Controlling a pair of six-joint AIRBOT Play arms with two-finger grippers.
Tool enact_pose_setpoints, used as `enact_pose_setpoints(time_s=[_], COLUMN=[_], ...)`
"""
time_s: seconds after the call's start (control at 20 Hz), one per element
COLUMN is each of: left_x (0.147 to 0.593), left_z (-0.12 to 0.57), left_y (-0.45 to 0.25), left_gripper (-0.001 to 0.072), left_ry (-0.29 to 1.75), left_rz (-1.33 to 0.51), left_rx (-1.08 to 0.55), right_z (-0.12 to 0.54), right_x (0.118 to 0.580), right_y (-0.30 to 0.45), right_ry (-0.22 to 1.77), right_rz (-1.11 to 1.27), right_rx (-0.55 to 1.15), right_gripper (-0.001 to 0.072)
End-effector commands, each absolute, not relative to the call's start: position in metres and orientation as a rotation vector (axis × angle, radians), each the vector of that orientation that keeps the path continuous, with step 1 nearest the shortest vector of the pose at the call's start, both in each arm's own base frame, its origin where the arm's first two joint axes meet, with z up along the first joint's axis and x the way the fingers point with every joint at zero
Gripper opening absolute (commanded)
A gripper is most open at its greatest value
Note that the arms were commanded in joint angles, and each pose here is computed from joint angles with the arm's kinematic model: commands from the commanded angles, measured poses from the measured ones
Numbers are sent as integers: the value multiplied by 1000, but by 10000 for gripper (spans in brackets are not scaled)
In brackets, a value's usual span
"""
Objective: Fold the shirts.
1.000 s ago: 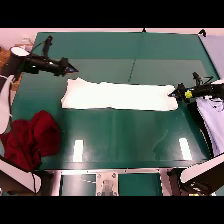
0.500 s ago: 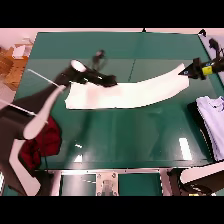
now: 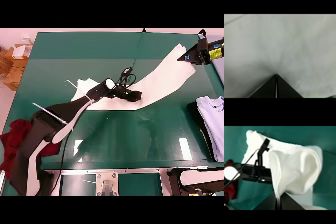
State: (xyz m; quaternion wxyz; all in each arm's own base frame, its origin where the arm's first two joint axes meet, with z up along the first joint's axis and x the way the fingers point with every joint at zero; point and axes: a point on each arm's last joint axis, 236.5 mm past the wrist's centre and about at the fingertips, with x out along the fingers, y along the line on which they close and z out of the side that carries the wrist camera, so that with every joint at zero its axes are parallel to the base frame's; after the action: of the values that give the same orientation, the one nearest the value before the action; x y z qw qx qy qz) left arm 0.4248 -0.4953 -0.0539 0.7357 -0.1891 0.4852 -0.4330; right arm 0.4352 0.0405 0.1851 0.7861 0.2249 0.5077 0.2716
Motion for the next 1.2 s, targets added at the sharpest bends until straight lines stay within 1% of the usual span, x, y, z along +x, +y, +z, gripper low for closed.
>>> enact_pose_setpoints(time_s=[0.0, 0.1, 0.2, 0.25, 0.35, 0.45, 0.5, 0.6, 0.75, 0.85, 1.0, 1.05, 1.1, 1.15], left_x=[420, 424, 434, 441, 458, 471, 474, 471, 464, 463, 460, 460, 460, 460], left_z=[-52, -44, -34, -31, -27, -21, -18, -9, -1, 3, 4, 4, 4, 4], left_y=[-500, -483, -438, -402, -318, -231, -192, -125, -61, -34, -3, 4, 9, 13], left_gripper=[24, 24, 23, 23, 23, 23, 23, 23, 23, 23, 23, 23, 23, 23], left_ry=[1091, 1124, 1180, 1221, 1309, 1378, 1419, 1491, 1552, 1559, 1576, 1575, 1575, 1573], left_rz=[-975, -1013, -1045, -1034, -927, -755, -668, -523, -405, -363, -314, -303, -294, -286], left_rx=[-422, -385, -264, -166, 26, 145, 174, 193, 154, 109, 56, 44, 35, 28], right_z=[192, 192, 192, 193, 193, 198, 201, 206, 186, 147, 67, 41, 20, 1], right_x=[434, 434, 433, 432, 432, 438, 442, 452, 464, 465, 471, 474, 476, 475], right_y=[47, 47, 53, 59, 80, 117, 138, 188, 271, 325, 411, 438, 458, 473], right_ry=[1088, 1098, 1110, 1119, 1132, 1118, 1097, 1040, 989, 1001, 982, 949, 918, 900], right_rz=[591, 577, 573, 576, 599, 632, 648, 684, 734, 744, 711, 690, 665, 647], right_rx=[491, 516, 540, 548, 546, 544, 547, 559, 589, 606, 639, 657, 674, 682], right_gripper=[13, 13, 13, 13, 13, 13, 13, 14, 14, 15, 15, 36, 193, 438])
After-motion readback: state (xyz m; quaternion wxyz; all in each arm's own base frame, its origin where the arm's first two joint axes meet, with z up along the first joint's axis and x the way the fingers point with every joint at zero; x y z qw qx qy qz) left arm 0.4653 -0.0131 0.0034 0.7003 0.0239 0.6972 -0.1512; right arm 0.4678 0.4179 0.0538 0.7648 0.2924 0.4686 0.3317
